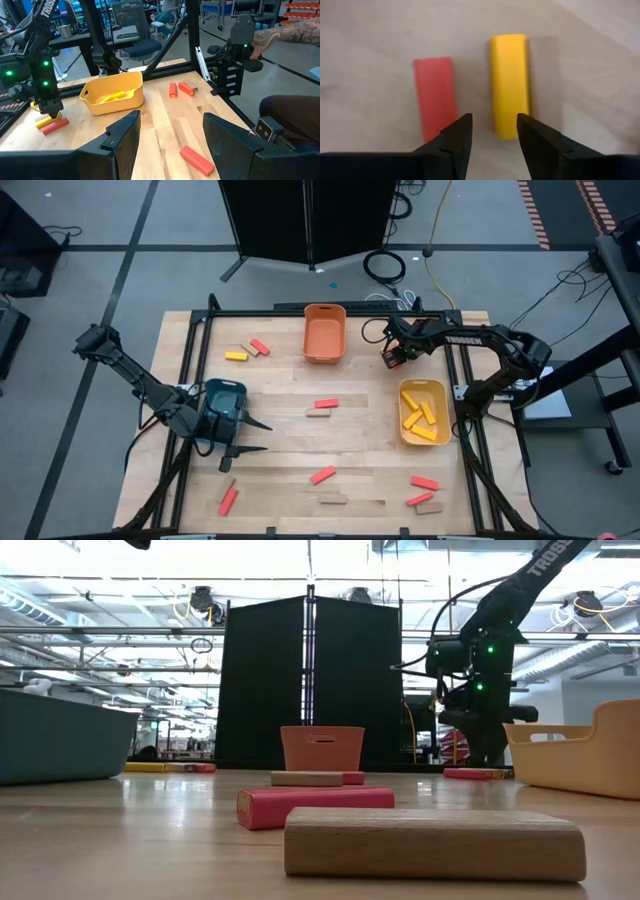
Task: Sort blocks
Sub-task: Put the right yellow block into the yellow bin
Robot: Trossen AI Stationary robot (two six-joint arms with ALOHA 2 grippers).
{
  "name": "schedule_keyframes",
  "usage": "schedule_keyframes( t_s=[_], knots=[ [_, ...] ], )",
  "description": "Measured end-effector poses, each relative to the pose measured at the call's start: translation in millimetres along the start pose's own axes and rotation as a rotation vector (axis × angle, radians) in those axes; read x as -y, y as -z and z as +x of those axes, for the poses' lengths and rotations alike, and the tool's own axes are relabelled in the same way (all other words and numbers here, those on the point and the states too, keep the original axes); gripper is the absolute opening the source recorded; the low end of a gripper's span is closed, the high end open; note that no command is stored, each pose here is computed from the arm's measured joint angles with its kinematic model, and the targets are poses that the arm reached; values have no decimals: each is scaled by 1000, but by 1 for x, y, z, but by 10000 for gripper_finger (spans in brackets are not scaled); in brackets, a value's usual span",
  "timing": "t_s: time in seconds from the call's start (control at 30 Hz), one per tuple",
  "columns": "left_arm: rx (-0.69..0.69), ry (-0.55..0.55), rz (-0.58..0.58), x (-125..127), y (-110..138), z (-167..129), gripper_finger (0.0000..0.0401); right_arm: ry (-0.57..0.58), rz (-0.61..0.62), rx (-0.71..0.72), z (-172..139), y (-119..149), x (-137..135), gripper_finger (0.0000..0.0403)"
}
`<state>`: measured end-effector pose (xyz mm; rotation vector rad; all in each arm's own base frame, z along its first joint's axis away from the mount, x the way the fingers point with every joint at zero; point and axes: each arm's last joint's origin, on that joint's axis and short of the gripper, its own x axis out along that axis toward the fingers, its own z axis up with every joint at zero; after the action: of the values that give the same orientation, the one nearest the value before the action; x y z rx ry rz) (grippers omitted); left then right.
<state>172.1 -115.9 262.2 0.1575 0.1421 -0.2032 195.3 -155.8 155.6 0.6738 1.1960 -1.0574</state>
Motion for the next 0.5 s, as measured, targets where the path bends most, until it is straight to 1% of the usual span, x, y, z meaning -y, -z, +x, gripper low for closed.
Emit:
schedule_keyframes(
  t_s=[0.23, 0.37, 0.5],
  knots=[
    [0, 0, 0, 0, 0, 0, 215, 13, 2, 5, 2, -1, 0, 148],
    [0, 0, -6, 0, 0, 0, 215, 58, 4, 26, 3, -2, 1, 148],
    [-1, 0, -5, 0, 0, 0, 215, 47, 27, 36, 9, -1, 5, 148]
  ],
)
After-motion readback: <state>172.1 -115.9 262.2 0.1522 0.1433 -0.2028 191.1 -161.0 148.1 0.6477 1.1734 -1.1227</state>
